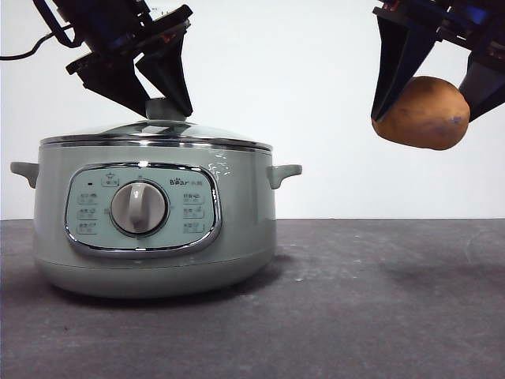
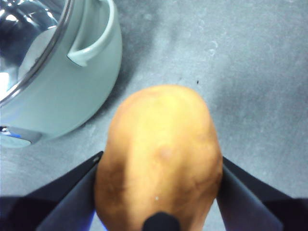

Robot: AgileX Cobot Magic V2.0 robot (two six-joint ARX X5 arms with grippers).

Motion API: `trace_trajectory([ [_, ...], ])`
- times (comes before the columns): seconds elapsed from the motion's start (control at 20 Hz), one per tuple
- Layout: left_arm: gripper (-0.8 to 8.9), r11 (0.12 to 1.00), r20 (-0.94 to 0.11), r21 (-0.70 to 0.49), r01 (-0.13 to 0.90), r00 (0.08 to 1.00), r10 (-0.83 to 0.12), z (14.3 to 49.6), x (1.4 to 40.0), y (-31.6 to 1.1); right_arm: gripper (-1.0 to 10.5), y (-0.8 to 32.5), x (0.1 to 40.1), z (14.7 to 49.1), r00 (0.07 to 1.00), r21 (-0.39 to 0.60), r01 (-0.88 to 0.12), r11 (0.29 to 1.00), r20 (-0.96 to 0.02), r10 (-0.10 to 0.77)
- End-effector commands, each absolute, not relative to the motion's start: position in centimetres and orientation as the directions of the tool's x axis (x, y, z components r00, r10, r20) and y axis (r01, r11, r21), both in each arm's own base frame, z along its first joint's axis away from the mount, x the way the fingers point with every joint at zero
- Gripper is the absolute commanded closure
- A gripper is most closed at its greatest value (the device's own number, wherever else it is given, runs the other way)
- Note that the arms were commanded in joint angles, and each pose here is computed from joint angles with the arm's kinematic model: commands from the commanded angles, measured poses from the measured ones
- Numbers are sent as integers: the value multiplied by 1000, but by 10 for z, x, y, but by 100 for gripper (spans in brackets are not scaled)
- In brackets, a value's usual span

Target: Pick up the potato,open the lid,put the potato in the pot,close the lid

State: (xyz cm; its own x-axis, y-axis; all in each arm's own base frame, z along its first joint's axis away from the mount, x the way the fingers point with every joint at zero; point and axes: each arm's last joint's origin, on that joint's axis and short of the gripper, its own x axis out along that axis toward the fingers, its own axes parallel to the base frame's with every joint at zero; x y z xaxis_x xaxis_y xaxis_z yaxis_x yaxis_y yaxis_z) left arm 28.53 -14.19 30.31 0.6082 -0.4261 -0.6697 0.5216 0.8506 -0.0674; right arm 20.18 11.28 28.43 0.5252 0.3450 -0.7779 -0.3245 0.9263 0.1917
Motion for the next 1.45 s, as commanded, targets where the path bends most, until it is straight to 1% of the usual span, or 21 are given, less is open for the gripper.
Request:
trace_trajectory([
  [0.05,822,846,-631,-49,532,640,-439,317,286,-143,958,114,204,287,545,198,-337,920,-756,363],
  [0.15,822,859,-597,-25,512,681,-424,335,284,-140,959,115,205,294,558,208,-347,914,-738,380],
  [0.2,822,861,-575,-18,508,699,-425,346,280,-139,959,117,205,300,556,233,-369,900,-721,414],
  [0.25,822,861,-549,-16,508,716,-432,359,275,-136,959,119,206,308,550,269,-405,874,-692,468],
  [0.35,822,863,-499,-8,504,746,-441,382,261,-129,959,122,208,326,551,304,-474,826,-630,548],
  [0.45,822,881,-455,15,473,788,-415,402,244,-119,959,130,211,344,567,295,-514,805,-587,577],
  [0.6,822,901,-390,45,431,838,-381,426,211,-102,959,151,219,363,555,270,-584,766,-556,619],
  [0.7,822,917,-357,60,393,867,-348,438,185,-88,959,172,230,370,531,252,-627,737,-554,641],
  [0.8,822,938,-330,80,336,897,-293,447,160,-73,959,196,243,371,494,230,-667,709,-576,652],
  [1.0,822,968,-286,108,227,939,-188,457,113,-47,959,246,277,361,425,181,-727,662,-638,642],
  [1.15,822,980,-254,117,161,959,-127,459,81,-30,959,280,304,341,386,155,-756,636,-680,624],
  [1.3,822,983,-232,100,151,965,-124,458,58,-18,959,302,329,310,352,152,-758,635,-724,593],
  [1.45,822,984,-238,99,151,963,-124,456,49,-14,959,316,344,275,318,143,-761,632,-767,557],
])
